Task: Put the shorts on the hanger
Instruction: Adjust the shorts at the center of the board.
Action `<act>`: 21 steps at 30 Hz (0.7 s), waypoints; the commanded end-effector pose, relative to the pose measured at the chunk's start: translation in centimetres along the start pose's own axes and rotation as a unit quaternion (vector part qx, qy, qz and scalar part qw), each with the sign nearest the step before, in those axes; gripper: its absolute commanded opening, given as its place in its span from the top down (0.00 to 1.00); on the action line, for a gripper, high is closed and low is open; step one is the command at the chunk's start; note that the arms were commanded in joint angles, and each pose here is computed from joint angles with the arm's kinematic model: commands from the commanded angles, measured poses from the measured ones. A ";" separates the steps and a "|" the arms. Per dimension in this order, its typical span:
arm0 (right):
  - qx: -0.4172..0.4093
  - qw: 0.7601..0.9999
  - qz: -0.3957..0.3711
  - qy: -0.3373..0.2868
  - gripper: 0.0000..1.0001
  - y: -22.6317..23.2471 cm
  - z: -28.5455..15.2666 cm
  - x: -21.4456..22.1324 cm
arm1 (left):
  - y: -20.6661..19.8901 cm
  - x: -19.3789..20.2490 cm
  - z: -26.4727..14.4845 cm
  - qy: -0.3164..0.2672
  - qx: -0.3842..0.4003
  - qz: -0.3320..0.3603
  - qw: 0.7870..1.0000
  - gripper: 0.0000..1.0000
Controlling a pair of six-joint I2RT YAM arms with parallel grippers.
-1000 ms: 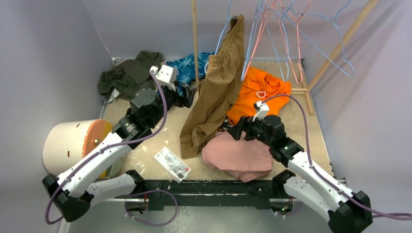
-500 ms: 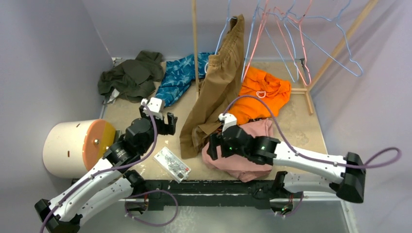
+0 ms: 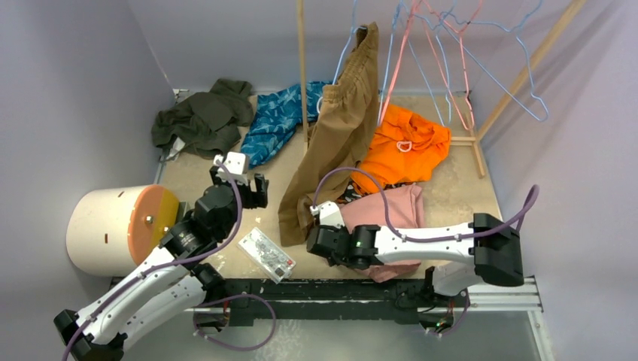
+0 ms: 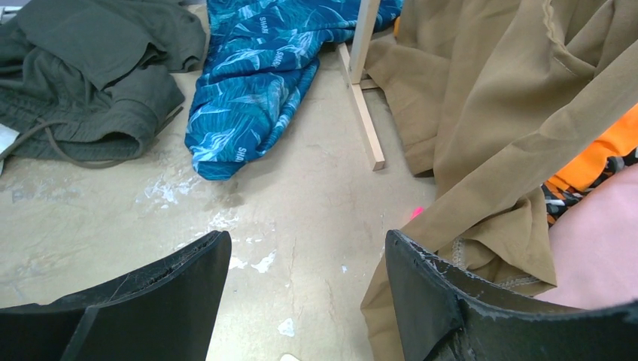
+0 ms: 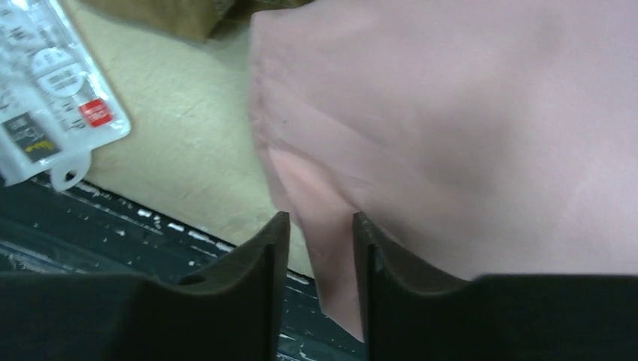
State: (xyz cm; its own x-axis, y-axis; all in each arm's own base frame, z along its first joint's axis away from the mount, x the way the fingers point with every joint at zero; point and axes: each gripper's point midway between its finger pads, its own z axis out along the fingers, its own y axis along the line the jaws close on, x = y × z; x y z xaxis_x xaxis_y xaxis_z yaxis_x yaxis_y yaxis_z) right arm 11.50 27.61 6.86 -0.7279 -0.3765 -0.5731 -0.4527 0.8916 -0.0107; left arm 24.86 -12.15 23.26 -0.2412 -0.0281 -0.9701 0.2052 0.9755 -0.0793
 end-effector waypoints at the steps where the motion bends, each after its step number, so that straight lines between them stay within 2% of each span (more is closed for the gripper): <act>1: 0.048 0.996 0.034 -0.063 0.77 -1.3 -2.1 -3.9 | 0.7 -0.8 0.0 -0.016 -0.021 -0.011 1.000 0.26; 2: 0.042 0.995 0.040 -0.086 0.97 -1.2 -3.4 -5.6 | 0.8 -0.8 0.0 -0.016 -0.024 -0.012 1.000 0.26; 3: 0.041 0.992 0.046 -0.113 1.00 -1.5 -4.6 -7.2 | 0.9 -0.8 0.0 -0.017 -0.026 -0.012 0.999 0.26; 5: -0.001 0.978 0.071 -0.195 1.00 -1.2 -9.7 -12.5 | 1.1 -0.9 -0.1 -0.020 -0.031 -0.013 0.999 0.26; 7: -0.052 0.953 0.080 -0.289 1.00 -1.4 -16.2 -18.0 | 1.4 -1.1 -0.2 -0.024 -0.038 -0.015 0.999 0.26; 9: -0.119 0.909 0.091 -0.388 1.00 -1.9 -23.7 -22.9 | 1.7 -1.4 -0.3 -0.030 -0.045 -0.018 0.998 0.26; 12: -0.210 0.831 0.104 -0.504 1.00 -3.2 -33.4 -26.9 | 2.2 -1.8 -0.6 -0.039 -0.057 -0.026 0.997 0.27; 15: -0.253 0.783 0.092 -0.561 1.00 -3.8 -38.8 -28.5 | 3.0 -2.3 -1.0 -0.052 -0.076 -0.032 0.995 0.27; 19: -0.254 0.771 0.070 -0.580 1.00 -3.0 -39.8 -29.6 | 4.8 -2.9 -1.7 -0.073 -0.119 -0.044 0.989 0.26; 21: -0.272 0.753 0.049 -0.597 1.00 -2.1 -41.7 -30.6 | 5.7 -3.2 -2.1 -0.084 -0.141 -0.051 0.985 0.26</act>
State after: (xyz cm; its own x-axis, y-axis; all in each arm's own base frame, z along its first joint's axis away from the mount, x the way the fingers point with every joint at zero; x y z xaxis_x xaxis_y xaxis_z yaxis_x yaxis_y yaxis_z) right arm 13.79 22.22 57.14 -0.0391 0.5317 -0.8460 -0.7279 0.5649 0.3887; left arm 24.78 -8.34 25.32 -0.1498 -0.0852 -0.9850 0.0333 0.9953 -0.0912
